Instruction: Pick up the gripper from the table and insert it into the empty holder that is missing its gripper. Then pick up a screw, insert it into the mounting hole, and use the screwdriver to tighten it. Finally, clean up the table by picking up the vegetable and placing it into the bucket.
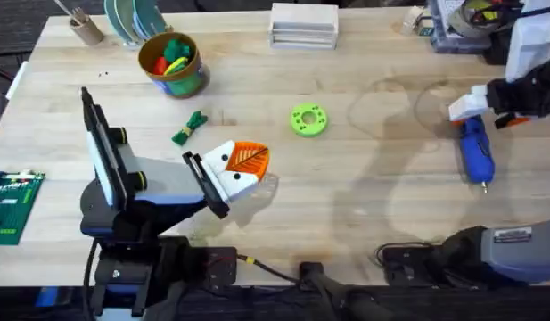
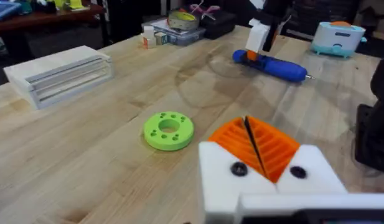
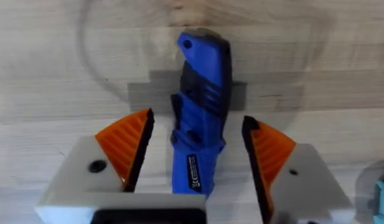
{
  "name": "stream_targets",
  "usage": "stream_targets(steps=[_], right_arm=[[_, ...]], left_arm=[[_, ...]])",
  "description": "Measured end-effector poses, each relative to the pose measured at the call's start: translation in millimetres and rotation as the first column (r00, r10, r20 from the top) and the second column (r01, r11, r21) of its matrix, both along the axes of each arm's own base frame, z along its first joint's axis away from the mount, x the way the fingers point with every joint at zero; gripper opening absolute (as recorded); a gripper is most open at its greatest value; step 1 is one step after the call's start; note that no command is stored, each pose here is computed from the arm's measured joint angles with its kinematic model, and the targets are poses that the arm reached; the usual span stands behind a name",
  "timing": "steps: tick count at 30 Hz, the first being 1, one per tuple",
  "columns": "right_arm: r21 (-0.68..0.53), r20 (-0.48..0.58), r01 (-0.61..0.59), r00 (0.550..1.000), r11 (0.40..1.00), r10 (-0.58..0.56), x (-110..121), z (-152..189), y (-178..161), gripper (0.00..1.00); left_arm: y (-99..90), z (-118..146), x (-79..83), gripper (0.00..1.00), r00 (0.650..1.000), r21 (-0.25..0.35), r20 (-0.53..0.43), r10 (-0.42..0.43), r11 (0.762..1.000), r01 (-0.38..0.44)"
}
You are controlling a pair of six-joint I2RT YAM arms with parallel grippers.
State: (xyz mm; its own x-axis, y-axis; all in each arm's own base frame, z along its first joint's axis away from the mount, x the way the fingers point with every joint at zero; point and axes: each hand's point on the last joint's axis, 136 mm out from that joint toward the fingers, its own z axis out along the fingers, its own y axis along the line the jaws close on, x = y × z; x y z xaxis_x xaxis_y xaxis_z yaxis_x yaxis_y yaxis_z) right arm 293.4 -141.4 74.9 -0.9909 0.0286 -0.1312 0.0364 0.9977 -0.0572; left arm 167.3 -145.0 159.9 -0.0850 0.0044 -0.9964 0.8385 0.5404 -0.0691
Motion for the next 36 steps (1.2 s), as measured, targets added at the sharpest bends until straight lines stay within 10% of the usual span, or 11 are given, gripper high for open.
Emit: stream_targets(steps=[25,36], right_arm=[[0.058,-0.061,0.005,0.998,0.998,-0.001,6,-41,-1,0.876],[0.034,-0.046,0.016,0.999,0.999,-0.014,8,-40,-10,0.379]], left_arm=[[0.0,0,0.0,0.008,1.000,0.000,0.000,0.000,1.000,0.000],[0.0,0,0.0,0.008,1.000,0.000,0.000,0.000,1.000,0.000]])
